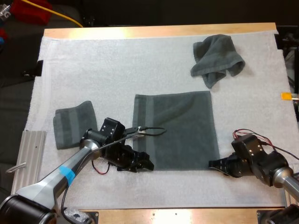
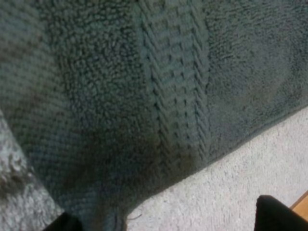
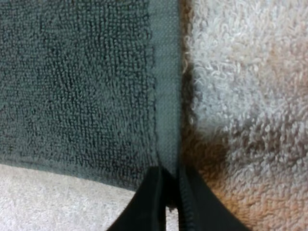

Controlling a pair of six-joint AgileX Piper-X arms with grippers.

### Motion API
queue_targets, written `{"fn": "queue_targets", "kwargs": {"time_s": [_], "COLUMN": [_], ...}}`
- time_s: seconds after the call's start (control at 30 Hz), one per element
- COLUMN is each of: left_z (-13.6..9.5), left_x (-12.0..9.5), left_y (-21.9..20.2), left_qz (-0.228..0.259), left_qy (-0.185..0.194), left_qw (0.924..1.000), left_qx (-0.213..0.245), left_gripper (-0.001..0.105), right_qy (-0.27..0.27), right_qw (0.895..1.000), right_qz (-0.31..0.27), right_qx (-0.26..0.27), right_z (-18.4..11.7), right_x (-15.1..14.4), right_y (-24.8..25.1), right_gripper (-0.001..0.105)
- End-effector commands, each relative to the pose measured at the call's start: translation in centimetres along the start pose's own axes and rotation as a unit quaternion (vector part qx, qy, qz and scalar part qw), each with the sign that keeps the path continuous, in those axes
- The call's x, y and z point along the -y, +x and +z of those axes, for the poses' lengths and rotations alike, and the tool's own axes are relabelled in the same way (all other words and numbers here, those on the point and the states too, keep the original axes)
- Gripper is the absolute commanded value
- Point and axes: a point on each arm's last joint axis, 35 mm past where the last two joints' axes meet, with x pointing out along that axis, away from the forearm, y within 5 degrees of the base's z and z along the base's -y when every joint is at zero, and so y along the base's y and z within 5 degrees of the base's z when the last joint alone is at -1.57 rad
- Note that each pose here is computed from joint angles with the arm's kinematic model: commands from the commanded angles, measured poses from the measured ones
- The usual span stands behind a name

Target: Pick towel from pile, fold and stack

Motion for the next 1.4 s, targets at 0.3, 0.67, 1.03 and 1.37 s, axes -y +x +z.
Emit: {"fn": "queue_targets", "kwargs": {"time_s": [0.3, 0.67, 1.03, 1.37], "left_z": [0.0, 0.1, -0.3, -2.5], "left_x": [0.0, -0.3, -0.5, -0.1], "left_y": [0.1, 0.1, 0.1, -1.9], "left_qz": [0.012, 0.043, 0.052, 0.091], "left_qy": [0.001, 0.002, 0.030, 0.096], "left_qw": [0.9999, 0.9989, 0.9982, 0.9911], "left_qx": [0.002, 0.018, 0.000, -0.010], "left_gripper": [0.046, 0.017, 0.000, 0.000], "right_qy": [-0.004, -0.004, -0.008, -0.014], "right_qw": [1.000, 1.000, 1.000, 1.000], "right_qz": [-0.004, -0.002, 0.015, 0.022], "right_qx": [-0.006, -0.007, -0.010, 0.014], "right_z": [-0.3, -0.3, -0.3, -0.8], "right_x": [0.1, 0.1, 0.0, -0.4], "right_y": [0.0, 0.0, -0.1, -1.8], "right_gripper": [0.001, 0.001, 0.001, 0.001]}}
